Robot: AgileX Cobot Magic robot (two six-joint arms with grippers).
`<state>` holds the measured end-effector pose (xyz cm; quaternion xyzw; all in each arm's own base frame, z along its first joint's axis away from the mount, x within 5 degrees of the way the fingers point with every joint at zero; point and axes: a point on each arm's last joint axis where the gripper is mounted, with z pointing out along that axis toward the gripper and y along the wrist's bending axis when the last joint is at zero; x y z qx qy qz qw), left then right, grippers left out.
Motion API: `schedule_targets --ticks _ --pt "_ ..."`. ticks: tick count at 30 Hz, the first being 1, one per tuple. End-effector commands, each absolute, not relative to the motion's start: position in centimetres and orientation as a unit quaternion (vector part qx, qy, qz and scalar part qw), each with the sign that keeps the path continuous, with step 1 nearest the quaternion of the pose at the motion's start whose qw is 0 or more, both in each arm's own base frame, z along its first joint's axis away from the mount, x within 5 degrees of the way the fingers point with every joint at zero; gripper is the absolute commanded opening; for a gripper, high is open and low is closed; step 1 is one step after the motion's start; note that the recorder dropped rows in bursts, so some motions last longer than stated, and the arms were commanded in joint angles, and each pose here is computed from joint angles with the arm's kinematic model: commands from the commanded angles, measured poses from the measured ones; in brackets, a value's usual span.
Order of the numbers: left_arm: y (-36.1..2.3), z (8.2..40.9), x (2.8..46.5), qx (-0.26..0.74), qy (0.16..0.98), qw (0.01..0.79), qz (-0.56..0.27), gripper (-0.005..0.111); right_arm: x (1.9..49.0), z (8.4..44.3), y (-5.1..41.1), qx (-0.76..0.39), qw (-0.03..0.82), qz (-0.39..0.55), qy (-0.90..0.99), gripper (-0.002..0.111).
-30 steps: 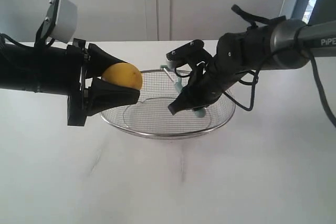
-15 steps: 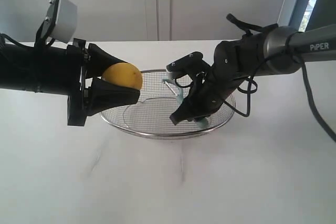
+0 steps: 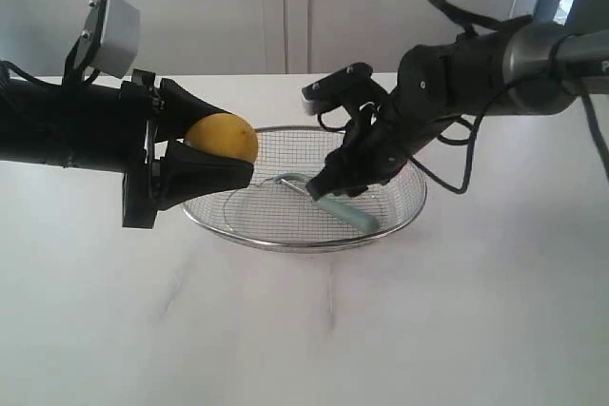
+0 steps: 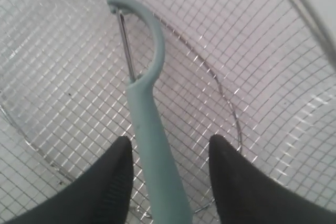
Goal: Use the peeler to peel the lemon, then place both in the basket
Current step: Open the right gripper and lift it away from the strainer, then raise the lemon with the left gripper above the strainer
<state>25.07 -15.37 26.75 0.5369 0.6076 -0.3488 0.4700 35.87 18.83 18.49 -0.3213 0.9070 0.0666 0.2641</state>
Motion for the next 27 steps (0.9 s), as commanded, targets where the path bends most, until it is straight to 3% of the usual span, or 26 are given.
schedule_targets --ticks 1,9,17,27 --pt "-15.5 27.1 24.8 0.546 0.587 0.484 -0.351 0.0 35.0 22.8 18.3 -0.323 0.308 0.068 0.892 0.044" --pt "-15.5 27.1 24.8 0.547 0.585 0.484 -0.353 0.0 30.4 29.4 14.6 -0.381 0.256 -0.022 0.888 0.036" --pt "-15.5 27.1 24.8 0.547 0.585 0.484 -0.353 0.0 24.7 33.0 11.4 -0.345 0.153 -0.033 0.925 0.0" --pt "-15.4 26.8 24.8 0.542 0.6 0.471 -0.352 0.0 21.2 33.8 9.7 -0.342 0.216 -0.025 0.914 0.0"
